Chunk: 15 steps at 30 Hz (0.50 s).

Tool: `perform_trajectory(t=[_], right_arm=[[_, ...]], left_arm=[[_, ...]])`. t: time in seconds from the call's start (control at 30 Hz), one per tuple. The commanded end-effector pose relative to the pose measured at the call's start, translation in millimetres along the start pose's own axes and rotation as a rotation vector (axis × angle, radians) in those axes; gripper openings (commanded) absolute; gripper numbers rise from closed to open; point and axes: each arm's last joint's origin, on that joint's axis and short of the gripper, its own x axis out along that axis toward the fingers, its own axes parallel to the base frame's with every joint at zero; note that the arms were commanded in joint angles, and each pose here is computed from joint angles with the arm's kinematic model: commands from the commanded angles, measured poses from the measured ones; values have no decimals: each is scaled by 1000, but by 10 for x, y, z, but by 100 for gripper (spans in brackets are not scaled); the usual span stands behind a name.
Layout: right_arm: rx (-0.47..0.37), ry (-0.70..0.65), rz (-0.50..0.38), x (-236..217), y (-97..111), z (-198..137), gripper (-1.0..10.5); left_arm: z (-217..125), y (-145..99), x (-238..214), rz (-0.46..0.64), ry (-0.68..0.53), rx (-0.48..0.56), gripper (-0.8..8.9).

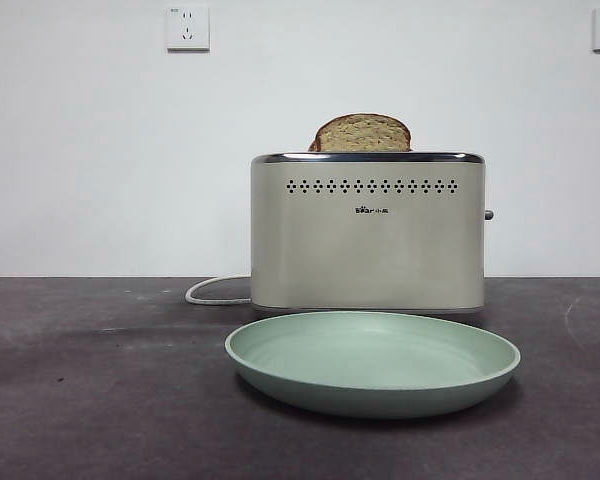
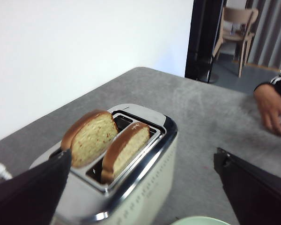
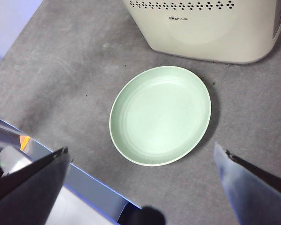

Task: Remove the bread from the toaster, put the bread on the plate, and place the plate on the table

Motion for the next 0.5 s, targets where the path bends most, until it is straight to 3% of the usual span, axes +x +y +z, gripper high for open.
perform_trajectory(t=[0.03, 0.3, 0.5], right_arm=[[-11, -1, 2, 1, 2, 11, 662], [-10, 0, 3, 4, 0, 12, 662], [-10, 1, 3, 5, 0, 12, 661]], left_arm=[[-98, 51, 297, -11, 33, 56, 628], [-372, 162, 986, -40, 73, 110, 627], [-594, 187, 1255, -28, 80, 115, 626]])
